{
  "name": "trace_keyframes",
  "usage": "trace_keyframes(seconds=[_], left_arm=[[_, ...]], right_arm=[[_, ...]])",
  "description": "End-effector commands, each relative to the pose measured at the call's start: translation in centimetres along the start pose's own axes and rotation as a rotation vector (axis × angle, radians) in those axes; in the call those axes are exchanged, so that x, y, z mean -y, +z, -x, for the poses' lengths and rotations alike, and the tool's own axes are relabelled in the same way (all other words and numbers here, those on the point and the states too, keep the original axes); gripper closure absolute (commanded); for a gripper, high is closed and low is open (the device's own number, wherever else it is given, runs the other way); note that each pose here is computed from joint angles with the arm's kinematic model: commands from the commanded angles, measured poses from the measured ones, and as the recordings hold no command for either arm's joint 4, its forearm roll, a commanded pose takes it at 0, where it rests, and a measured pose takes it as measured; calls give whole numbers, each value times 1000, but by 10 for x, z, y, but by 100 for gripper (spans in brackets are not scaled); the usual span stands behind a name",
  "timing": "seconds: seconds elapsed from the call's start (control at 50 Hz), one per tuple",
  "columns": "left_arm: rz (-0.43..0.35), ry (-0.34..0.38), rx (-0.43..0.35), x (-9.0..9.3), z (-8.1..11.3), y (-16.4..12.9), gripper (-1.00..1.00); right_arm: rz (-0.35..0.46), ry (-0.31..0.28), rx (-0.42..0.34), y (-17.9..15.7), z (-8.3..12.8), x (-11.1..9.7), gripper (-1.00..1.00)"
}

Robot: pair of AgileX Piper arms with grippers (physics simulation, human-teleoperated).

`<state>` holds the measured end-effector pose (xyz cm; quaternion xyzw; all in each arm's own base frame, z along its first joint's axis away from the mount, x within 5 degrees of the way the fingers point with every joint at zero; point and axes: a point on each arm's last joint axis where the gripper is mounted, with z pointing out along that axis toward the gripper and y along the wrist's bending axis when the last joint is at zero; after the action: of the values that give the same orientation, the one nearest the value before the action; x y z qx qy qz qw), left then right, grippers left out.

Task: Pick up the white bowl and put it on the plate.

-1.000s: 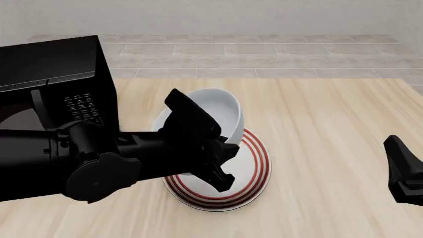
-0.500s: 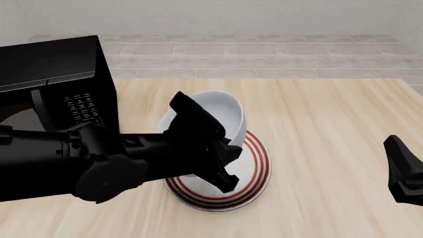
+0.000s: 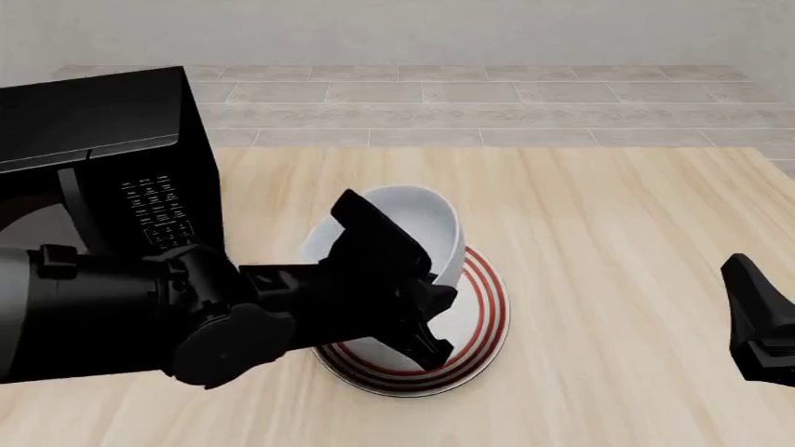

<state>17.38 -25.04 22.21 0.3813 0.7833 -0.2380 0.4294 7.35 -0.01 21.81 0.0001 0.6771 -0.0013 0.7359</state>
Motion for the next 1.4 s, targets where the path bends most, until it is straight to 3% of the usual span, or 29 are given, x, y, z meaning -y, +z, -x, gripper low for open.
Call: trace_keyframes(seconds=[0.02, 0.1, 0.18, 0.22, 0.28, 0.3, 0.44, 0.5, 0.68, 0.76, 0.78, 0.88, 0.94, 0.96, 1.16, 1.18, 1.3, 1.4], left_arm=[[-1, 44, -1, -1, 9, -4, 100], [1, 46, -2, -2, 0, 3, 100], [1, 44, -5, -1, 6, 1, 100], [0, 45, -6, -1, -3, 6, 100], [1, 45, -7, -1, 6, 1, 100], [0, 45, -7, -2, 0, 5, 100], [-2, 43, -14, 0, 4, 4, 100], [-2, 41, -17, -1, -7, 12, 100], [-2, 42, -27, -1, -12, 18, 100], [-5, 39, -25, 1, -3, 11, 100], [-4, 41, -28, 0, -12, 18, 100], [-1, 43, -31, -1, -13, 20, 100], [0, 45, -31, -1, -5, 15, 100], [0, 45, -32, -2, -12, 19, 100], [7, 52, -32, -4, -6, 18, 100], [4, 53, -33, -3, -11, 21, -100], [4, 48, -27, -3, -3, 16, -100], [0, 46, -24, -2, -9, 19, -100]], right_arm=[[-1, 0, 0, -2, 0, 0, -100], [-1, 0, 0, -2, 0, 0, -100], [-2, 0, 0, -2, 0, 0, -100], [-1, 0, 0, -2, 0, 0, -100], [-1, 0, 0, -2, 0, 0, -100], [-1, 0, 0, -2, 0, 0, -100], [-1, 0, 0, -2, 0, 0, -100], [-1, 0, 0, -2, 0, 0, -100], [-1, 0, 0, -2, 0, 0, -100], [-1, 0, 0, -2, 0, 0, -100], [-1, 0, 0, -2, 0, 0, -100], [-1, 0, 0, -2, 0, 0, -100], [-1, 0, 0, -2, 0, 0, -100], [-1, 0, 0, -2, 0, 0, -100], [-1, 0, 0, -2, 0, 0, -100], [-1, 0, 0, -2, 0, 0, -100], [-1, 0, 0, -2, 0, 0, -100], [-1, 0, 0, -2, 0, 0, -100]])
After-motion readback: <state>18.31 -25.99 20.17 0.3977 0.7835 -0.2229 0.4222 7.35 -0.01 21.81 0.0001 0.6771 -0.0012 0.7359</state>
